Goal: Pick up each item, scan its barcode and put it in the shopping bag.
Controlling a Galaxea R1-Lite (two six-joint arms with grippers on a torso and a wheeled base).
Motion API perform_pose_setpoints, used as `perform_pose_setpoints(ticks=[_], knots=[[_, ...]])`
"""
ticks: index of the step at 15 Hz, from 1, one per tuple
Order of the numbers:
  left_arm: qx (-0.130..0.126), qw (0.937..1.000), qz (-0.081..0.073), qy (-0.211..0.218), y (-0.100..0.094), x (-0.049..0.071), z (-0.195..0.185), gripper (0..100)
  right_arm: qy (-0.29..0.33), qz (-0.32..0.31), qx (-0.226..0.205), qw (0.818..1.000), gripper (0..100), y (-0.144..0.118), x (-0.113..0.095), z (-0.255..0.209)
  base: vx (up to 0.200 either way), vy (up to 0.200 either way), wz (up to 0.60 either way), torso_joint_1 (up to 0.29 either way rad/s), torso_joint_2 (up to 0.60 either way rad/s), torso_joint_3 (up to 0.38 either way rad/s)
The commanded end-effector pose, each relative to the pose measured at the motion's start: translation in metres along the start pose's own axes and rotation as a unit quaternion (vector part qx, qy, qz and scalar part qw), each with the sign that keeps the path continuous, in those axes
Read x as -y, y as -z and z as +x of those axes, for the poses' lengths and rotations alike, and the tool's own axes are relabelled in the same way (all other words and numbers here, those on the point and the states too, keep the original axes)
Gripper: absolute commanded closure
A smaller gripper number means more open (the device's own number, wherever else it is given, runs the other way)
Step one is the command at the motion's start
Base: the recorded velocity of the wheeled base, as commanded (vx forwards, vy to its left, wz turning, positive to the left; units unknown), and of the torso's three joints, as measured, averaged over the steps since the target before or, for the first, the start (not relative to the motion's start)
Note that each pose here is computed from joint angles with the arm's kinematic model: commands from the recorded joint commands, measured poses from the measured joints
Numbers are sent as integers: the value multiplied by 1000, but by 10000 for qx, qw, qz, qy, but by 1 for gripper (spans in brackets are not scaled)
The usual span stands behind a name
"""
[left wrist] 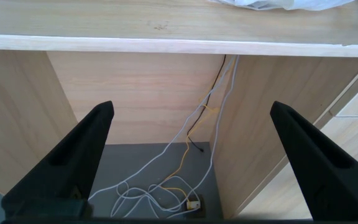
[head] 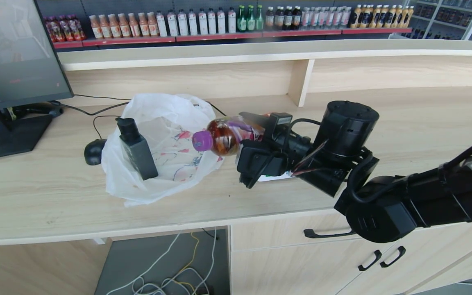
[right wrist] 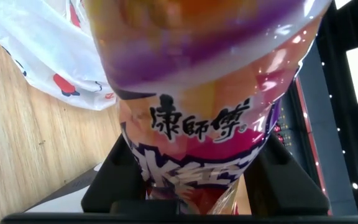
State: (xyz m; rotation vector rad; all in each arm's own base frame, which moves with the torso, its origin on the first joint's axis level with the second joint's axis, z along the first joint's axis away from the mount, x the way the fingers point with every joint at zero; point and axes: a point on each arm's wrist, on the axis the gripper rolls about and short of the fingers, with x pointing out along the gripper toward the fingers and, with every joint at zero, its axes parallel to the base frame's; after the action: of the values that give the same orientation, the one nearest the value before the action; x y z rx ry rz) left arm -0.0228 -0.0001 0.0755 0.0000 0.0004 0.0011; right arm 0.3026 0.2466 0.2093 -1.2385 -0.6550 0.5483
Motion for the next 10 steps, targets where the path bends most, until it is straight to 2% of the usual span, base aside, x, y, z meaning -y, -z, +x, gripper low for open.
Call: perform_pose_setpoints(ticks=[1,10], knots=[[2,10000,0,-2,0,0,0,0,-4,0,0,10000,100,0,0,0,0,0,0,0,0,0],[2,10000,0,-2,0,0,0,0,68,-6,31,10000,100,-2,5,0,0,0,0,0,0,0]])
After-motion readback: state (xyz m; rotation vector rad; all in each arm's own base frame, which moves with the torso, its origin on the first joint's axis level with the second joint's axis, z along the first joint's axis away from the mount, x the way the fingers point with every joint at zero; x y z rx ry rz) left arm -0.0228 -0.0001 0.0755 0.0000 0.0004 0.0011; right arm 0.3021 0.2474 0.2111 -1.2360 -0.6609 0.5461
